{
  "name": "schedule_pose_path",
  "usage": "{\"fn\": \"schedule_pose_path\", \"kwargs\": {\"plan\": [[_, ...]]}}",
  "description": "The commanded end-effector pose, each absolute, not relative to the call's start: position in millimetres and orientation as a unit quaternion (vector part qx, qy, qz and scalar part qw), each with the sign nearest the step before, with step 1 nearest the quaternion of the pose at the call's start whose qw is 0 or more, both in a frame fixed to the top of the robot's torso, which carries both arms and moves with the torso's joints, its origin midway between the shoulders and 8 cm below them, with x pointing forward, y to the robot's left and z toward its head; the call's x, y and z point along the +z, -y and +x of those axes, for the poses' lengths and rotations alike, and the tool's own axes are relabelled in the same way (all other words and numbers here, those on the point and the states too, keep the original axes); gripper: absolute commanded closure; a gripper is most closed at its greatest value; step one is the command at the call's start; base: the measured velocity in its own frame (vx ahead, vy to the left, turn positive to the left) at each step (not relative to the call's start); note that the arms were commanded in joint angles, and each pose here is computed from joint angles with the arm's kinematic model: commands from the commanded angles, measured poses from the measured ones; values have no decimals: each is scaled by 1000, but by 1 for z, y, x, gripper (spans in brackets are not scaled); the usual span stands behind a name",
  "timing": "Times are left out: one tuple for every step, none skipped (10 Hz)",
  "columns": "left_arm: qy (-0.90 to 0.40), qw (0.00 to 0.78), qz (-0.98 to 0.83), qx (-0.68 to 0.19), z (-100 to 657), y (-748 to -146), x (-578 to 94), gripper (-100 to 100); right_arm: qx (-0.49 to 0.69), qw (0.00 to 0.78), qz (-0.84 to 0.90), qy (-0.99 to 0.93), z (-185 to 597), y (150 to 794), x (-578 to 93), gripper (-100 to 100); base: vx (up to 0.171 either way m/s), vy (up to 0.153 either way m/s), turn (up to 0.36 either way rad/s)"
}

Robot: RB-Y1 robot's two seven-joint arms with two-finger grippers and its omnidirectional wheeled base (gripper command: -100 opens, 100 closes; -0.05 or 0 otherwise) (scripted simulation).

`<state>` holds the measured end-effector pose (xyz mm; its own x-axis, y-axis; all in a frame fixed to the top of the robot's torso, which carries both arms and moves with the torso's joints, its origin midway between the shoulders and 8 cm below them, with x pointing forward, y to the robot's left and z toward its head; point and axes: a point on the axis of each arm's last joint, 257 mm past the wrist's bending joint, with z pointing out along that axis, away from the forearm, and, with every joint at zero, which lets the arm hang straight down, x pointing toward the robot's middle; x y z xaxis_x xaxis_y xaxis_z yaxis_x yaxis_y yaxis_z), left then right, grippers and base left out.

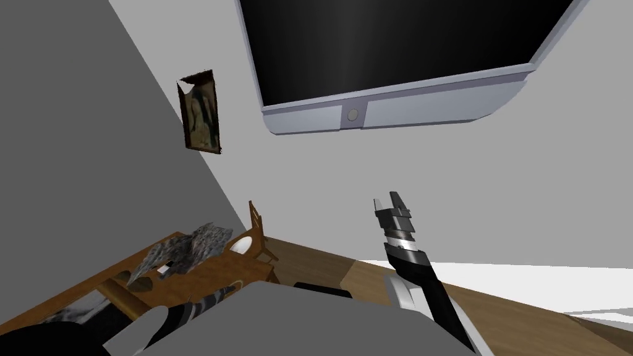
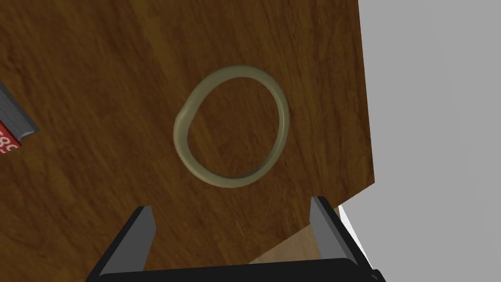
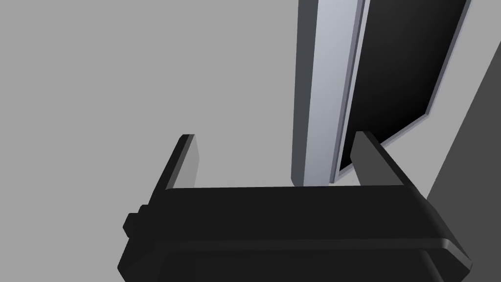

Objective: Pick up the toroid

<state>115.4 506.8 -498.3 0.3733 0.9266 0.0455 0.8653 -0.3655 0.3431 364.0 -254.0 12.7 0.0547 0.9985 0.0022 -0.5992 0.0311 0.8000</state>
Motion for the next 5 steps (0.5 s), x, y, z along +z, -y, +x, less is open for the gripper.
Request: {"fn": "schedule_pose_path", "kwargs": {"plan": [[-536, 117, 828, 112, 106, -511, -501, -100, 615, 649, 325, -307, 364, 254, 13, 0, -20, 32, -173], [-520, 94, 842, 103, 91, -522, -505, -100, 615, 649, 325, -307, 364, 254, 13, 0, -20, 26, -280], [-506, 74, 854, 94, 76, -531, -508, -100, 615, 649, 325, -307, 364, 254, 13, 0, -23, 35, -436], [-494, 58, 863, 85, 63, -538, -510, -100, 615, 649, 325, -307, 364, 254, 13, 0, -32, 48, -401], [-484, 44, 871, 76, 51, -544, -513, -100, 615, 649, 325, -307, 364, 254, 13, 0, -25, 44, -322]]}}
